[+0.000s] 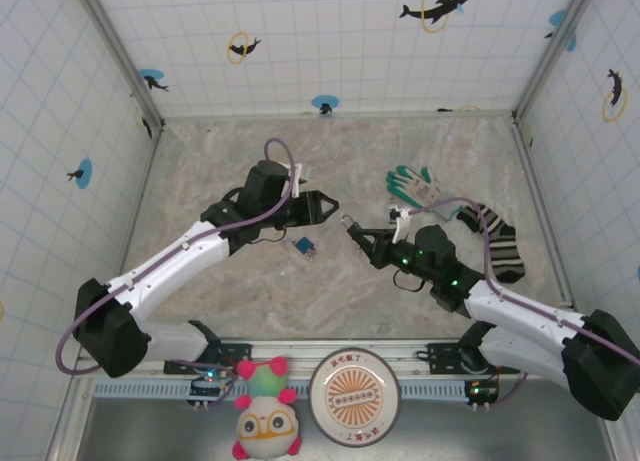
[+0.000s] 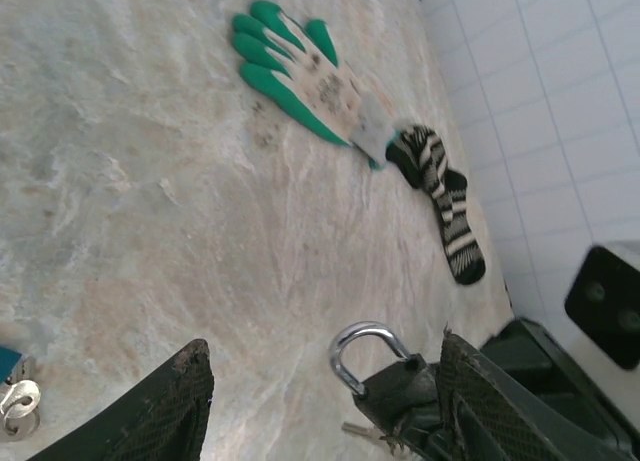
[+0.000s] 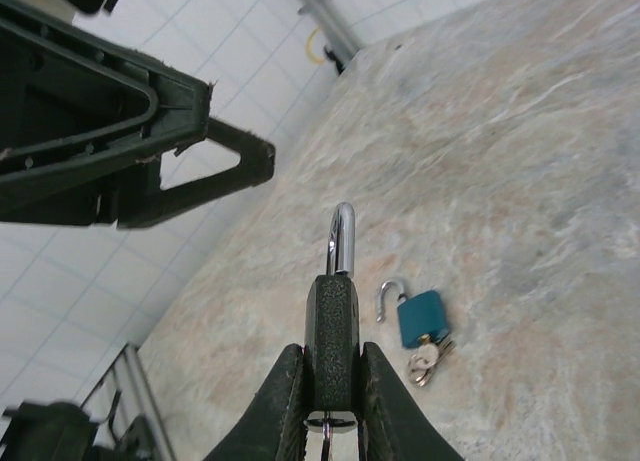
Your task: Unlock with the key
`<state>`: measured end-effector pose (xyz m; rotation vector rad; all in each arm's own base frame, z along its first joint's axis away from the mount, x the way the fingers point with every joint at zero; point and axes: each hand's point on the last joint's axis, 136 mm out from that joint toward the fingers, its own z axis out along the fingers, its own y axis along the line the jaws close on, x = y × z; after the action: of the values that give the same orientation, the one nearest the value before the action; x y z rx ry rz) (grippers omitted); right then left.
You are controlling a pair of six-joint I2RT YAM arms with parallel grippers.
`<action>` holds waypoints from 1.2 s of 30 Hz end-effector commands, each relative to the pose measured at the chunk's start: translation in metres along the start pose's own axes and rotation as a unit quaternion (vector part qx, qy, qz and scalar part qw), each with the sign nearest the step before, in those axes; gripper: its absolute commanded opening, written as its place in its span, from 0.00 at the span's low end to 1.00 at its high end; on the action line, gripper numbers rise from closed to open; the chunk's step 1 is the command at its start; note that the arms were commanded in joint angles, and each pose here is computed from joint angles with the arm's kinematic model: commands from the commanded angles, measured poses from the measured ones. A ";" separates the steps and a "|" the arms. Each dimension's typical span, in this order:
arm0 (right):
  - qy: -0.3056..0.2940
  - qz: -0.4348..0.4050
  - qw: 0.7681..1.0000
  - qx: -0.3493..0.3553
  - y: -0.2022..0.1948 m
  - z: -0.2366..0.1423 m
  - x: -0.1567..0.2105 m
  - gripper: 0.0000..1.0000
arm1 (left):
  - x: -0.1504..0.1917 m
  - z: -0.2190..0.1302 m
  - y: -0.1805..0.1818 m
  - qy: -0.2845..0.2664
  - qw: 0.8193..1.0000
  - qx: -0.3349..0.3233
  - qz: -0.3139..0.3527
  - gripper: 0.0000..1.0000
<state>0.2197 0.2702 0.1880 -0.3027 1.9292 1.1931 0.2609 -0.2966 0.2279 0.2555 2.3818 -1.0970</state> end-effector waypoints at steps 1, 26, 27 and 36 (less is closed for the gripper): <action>0.023 -0.030 0.997 -0.071 0.032 -0.004 -0.005 0.00 | 0.011 -0.013 -0.022 0.037 0.995 0.048 0.076 0.61; 0.027 -0.070 0.988 -0.138 0.071 -0.015 -0.011 0.00 | 0.041 0.007 -0.007 0.105 0.990 0.056 0.070 0.37; 0.027 -0.075 0.988 -0.135 0.071 -0.016 -0.011 0.00 | 0.042 0.007 -0.006 0.106 0.990 0.054 0.069 0.36; -0.011 -0.107 0.989 -0.102 0.066 -0.028 -0.023 0.00 | 0.054 0.008 -0.004 0.129 0.987 0.066 0.067 0.30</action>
<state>0.1756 0.2798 0.2224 -0.5999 1.8077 1.2869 0.2244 -0.3092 0.2094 0.5814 2.4403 -1.2074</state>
